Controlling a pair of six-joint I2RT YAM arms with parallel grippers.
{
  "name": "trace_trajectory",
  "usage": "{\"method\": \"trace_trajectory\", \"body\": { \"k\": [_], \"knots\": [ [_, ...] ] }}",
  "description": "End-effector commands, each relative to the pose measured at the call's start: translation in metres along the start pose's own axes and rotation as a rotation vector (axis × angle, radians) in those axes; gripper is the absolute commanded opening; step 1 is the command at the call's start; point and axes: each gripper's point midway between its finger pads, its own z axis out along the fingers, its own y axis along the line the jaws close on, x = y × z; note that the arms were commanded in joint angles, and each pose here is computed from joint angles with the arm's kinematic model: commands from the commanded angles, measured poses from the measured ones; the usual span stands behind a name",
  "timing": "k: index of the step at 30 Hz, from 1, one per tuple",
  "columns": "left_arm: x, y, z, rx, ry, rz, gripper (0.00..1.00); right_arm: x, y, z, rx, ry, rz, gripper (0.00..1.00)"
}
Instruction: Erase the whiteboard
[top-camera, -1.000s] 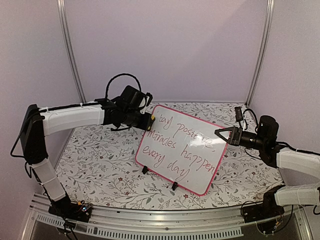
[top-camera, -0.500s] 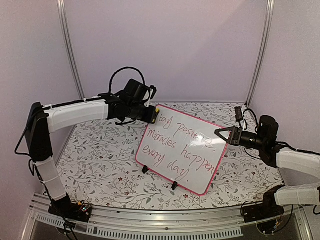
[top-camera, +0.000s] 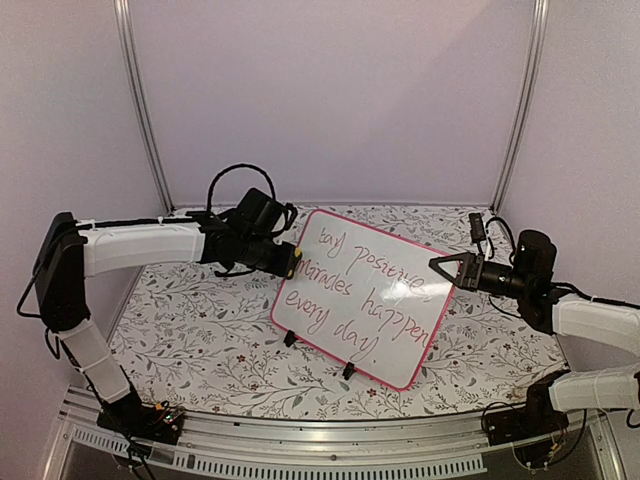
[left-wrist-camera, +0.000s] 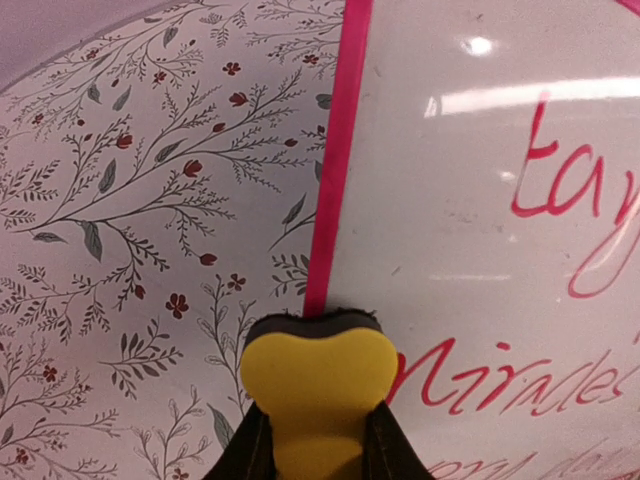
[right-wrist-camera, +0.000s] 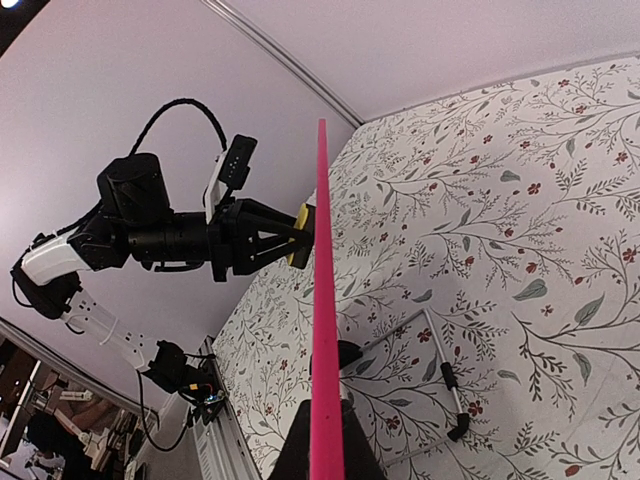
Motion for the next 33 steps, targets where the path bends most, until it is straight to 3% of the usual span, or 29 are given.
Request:
{"method": "trace_trajectory", "body": {
  "k": [1, 8, 15, 28, 33],
  "knots": [
    [0.016, -0.006, 0.004, 0.014, 0.058, 0.014, 0.0, 0.002, 0.021, 0.006, -0.085, 0.037, -0.094, 0.0],
    [-0.039, -0.032, -0.006, 0.092, -0.045, 0.027, 0.0, 0.004, 0.021, 0.005, -0.085, 0.04, -0.093, 0.0],
    [-0.063, -0.042, 0.001, 0.093, -0.068, 0.048, 0.0, 0.005, 0.021, 0.005, -0.083, 0.041, -0.094, 0.0],
    [0.015, -0.025, 0.014, 0.067, 0.081, 0.01, 0.0, 0.005, 0.02, 0.006, -0.08, 0.041, -0.094, 0.0],
    [0.024, -0.018, 0.013, 0.042, 0.085, 0.023, 0.0, 0.006, 0.019, 0.007, -0.081, 0.046, -0.091, 0.0]
  ]
}}
